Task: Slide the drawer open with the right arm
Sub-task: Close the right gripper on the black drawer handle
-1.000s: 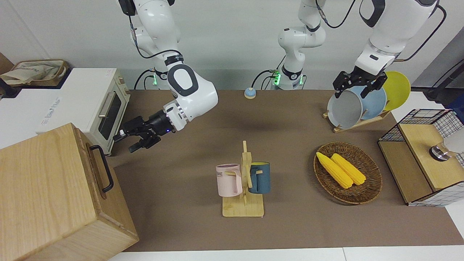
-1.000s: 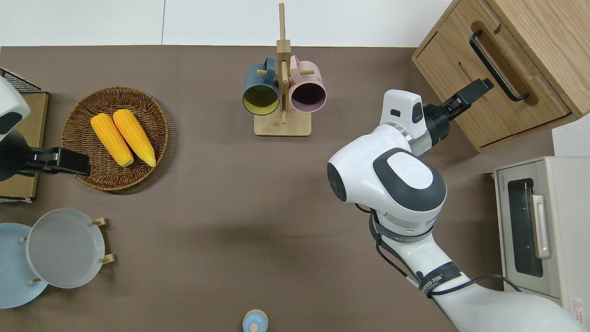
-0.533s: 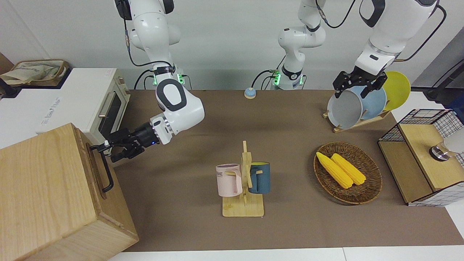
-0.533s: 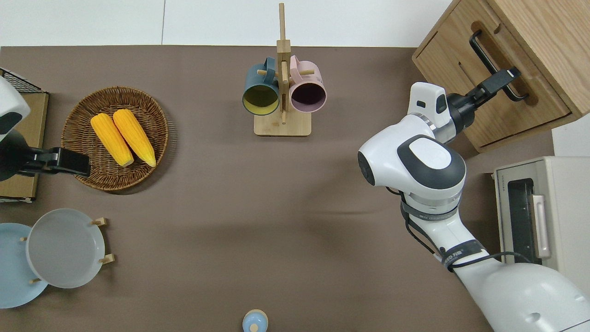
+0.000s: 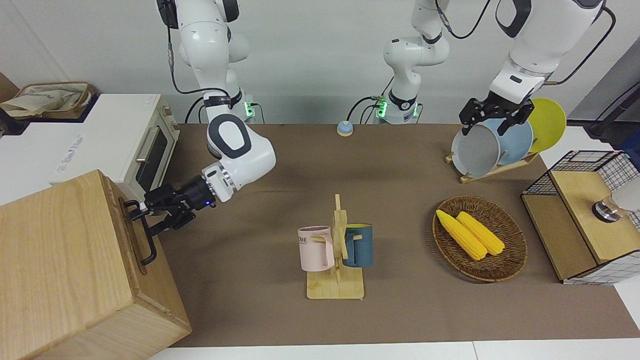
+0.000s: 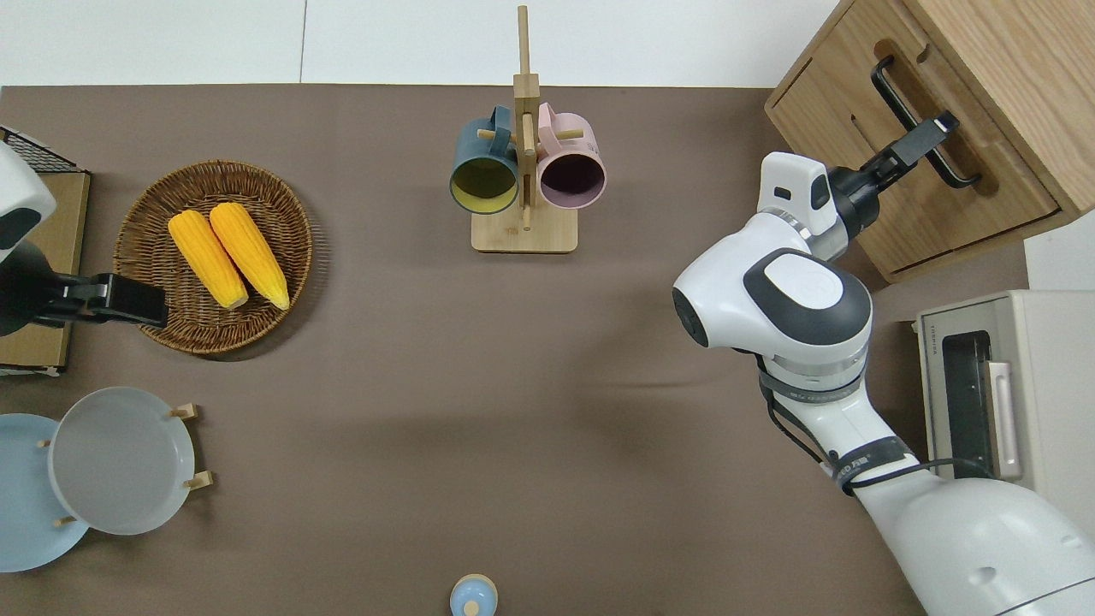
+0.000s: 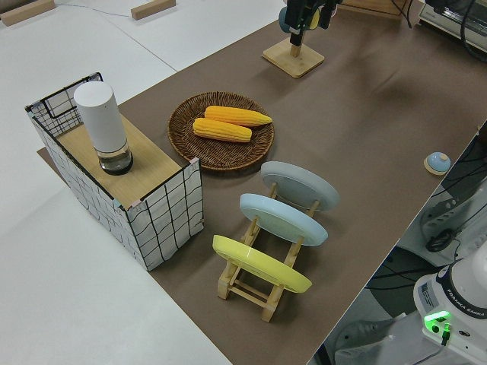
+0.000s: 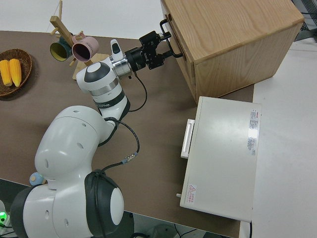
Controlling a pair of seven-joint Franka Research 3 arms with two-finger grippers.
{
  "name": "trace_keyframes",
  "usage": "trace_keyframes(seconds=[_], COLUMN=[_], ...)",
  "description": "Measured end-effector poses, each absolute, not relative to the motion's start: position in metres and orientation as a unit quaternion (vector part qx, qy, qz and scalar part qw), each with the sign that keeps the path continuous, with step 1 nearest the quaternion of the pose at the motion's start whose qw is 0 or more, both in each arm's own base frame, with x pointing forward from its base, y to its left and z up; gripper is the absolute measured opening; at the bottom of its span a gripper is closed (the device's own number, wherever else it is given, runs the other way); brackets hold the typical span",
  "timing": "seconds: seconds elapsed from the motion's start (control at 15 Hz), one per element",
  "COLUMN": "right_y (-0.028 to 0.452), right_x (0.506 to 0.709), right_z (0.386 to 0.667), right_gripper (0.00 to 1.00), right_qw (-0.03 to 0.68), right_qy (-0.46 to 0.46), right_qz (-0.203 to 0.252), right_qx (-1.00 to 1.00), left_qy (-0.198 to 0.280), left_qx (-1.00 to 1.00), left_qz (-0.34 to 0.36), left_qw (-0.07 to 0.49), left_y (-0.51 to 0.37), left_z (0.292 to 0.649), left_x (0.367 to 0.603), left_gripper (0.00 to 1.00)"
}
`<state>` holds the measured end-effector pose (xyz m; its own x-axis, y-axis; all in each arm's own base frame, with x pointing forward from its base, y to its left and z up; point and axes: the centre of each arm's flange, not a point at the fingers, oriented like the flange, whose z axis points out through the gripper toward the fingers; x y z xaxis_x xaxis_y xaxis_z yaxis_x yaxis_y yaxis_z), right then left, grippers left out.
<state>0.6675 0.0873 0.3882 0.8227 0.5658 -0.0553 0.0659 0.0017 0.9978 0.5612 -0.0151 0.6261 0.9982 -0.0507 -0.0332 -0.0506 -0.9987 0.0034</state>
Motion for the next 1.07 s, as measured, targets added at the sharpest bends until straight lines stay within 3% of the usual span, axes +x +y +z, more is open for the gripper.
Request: trace_keyframes(seconds=[0.13,0.27,0.6,0.67,1.07], right_y=[0.085,0.086,0.093,0.093,0.095], right_x=[0.668,0.669,0.669,0.669,0.668], right_z=[0.389,0.389,0.392,0.392,0.392], right_gripper=[0.89,0.74,0.22,0.18,0.18], right_qw=[0.670,0.670,0.672,0.670,0.670], right_qy=[0.231,0.231,0.233,0.227,0.226], right_qz=[0.187,0.187,0.193,0.198,0.201], right_qx=[0.681,0.681,0.676,0.678,0.678], left_qy=[-0.025,-0.025,-0.025,-0.025,-0.025], left_qx=[1.000,1.000,1.000,1.000,1.000], left_qz=[-0.017,-0.017,-0.017,-0.017,-0.017], left_qw=[0.001,0.001,0.001,0.001,0.001], left_y=[-0.015,-0.015,-0.015,-0.015,-0.015], left_z=[0.626,0.626,0.626,0.626,0.626], left_x=[0.561,0.561,0.561,0.561,0.561], left_gripper=[1.00,1.00,1.00,1.00,1.00])
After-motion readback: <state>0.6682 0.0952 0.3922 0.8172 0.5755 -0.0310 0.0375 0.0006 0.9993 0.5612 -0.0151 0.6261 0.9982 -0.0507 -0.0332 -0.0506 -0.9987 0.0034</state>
